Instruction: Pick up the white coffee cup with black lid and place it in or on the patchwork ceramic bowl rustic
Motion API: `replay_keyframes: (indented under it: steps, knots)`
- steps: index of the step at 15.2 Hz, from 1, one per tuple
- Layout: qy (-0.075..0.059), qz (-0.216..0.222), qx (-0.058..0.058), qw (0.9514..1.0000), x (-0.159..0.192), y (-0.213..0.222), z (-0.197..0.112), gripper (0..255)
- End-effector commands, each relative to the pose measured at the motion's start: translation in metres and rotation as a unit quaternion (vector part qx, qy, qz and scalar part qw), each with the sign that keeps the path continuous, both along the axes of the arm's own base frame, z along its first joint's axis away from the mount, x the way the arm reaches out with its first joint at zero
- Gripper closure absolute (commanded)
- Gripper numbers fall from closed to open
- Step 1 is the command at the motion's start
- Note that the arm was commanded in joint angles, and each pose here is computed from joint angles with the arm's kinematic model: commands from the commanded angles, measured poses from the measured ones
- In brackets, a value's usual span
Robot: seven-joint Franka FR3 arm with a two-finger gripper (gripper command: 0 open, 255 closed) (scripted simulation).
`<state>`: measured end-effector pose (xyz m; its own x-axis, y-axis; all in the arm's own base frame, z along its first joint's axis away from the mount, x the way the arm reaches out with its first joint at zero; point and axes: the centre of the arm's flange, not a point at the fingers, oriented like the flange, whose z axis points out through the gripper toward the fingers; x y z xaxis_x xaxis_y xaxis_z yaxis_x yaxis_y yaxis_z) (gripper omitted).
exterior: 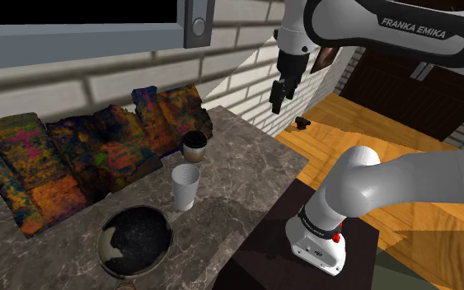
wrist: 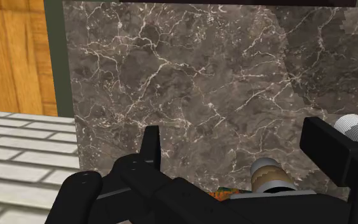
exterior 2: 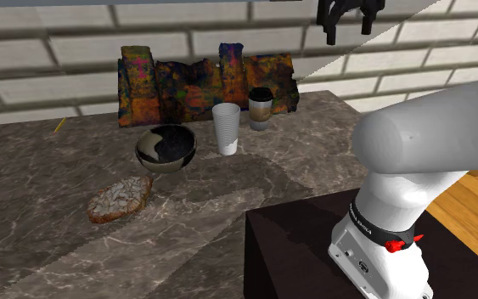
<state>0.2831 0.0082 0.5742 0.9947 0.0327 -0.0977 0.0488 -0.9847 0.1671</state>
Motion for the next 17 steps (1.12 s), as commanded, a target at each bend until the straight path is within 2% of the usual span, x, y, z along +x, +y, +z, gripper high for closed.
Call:
replay_keyframes:
  steps: [1, 9, 17]
  knots:
    - [0.000, 0.000, 0.000, 1.0000, 0.000, 0.000, 0.000, 0]
    - [-0.012, 0.053, 0.033, 0.9980, 0.074, 0.016, -0.062, 0]
    - [-0.025, 0.106, 0.065, 0.9919, 0.147, 0.043, -0.121, 0]
